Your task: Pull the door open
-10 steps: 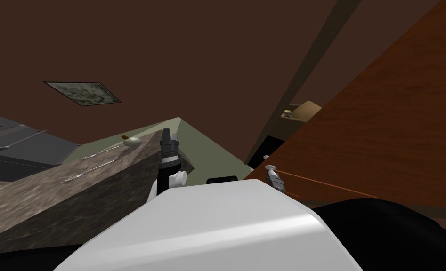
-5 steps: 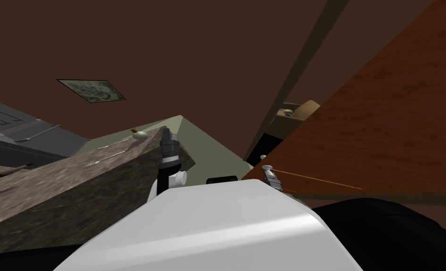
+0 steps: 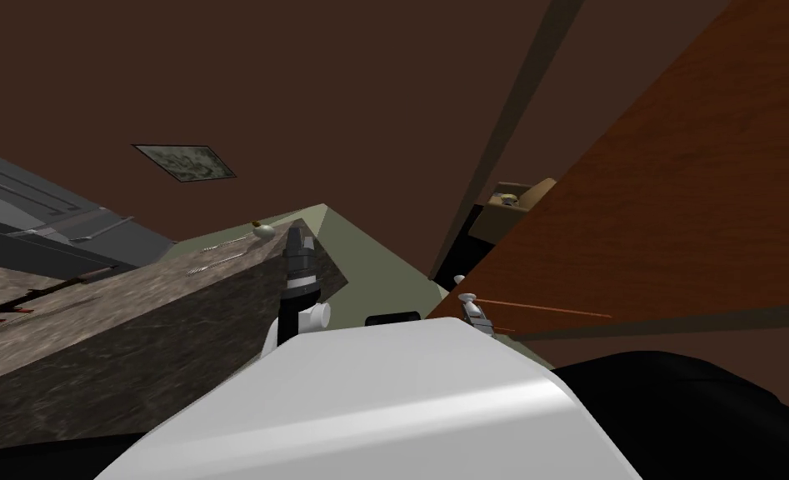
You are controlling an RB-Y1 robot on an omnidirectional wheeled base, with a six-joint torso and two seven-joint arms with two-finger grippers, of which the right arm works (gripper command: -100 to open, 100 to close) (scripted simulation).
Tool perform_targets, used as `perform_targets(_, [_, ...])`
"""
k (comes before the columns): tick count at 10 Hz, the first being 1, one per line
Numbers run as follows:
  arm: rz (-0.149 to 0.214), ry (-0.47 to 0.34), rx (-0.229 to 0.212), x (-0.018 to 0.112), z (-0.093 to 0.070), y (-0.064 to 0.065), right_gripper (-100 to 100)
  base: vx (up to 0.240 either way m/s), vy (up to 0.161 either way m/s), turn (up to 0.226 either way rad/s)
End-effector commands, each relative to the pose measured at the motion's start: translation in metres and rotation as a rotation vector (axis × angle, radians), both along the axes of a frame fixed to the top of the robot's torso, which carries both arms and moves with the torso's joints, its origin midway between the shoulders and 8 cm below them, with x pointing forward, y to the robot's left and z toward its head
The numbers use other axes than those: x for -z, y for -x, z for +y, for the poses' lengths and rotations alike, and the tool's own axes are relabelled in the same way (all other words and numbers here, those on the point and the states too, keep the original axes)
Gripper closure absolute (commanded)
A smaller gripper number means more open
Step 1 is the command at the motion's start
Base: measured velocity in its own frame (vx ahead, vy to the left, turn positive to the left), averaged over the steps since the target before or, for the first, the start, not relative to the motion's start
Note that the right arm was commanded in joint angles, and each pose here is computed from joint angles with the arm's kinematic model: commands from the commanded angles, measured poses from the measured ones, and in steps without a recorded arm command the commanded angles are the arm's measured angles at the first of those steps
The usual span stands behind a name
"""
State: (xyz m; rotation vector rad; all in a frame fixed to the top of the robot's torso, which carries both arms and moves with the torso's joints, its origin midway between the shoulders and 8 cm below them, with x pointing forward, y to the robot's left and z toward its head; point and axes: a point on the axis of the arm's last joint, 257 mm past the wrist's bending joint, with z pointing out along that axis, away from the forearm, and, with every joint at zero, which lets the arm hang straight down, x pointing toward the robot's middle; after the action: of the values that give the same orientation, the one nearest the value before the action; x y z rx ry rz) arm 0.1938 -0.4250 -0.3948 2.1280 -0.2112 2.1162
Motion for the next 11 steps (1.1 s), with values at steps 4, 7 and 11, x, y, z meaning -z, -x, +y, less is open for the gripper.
perform_targets(4, [-0.003, 0.002, -0.045, -0.0013, 0.0042, -0.0019, 100, -0.213, 0.004, 0.1])
perform_targets(7, [-0.004, 0.004, -0.077, -0.0021, 0.0069, -0.0029, 100, -0.199, -0.039, 0.099])
perform_targets(11, [-0.006, 0.005, -0.104, -0.003, 0.0095, -0.0052, 100, -0.206, -0.013, 0.078])
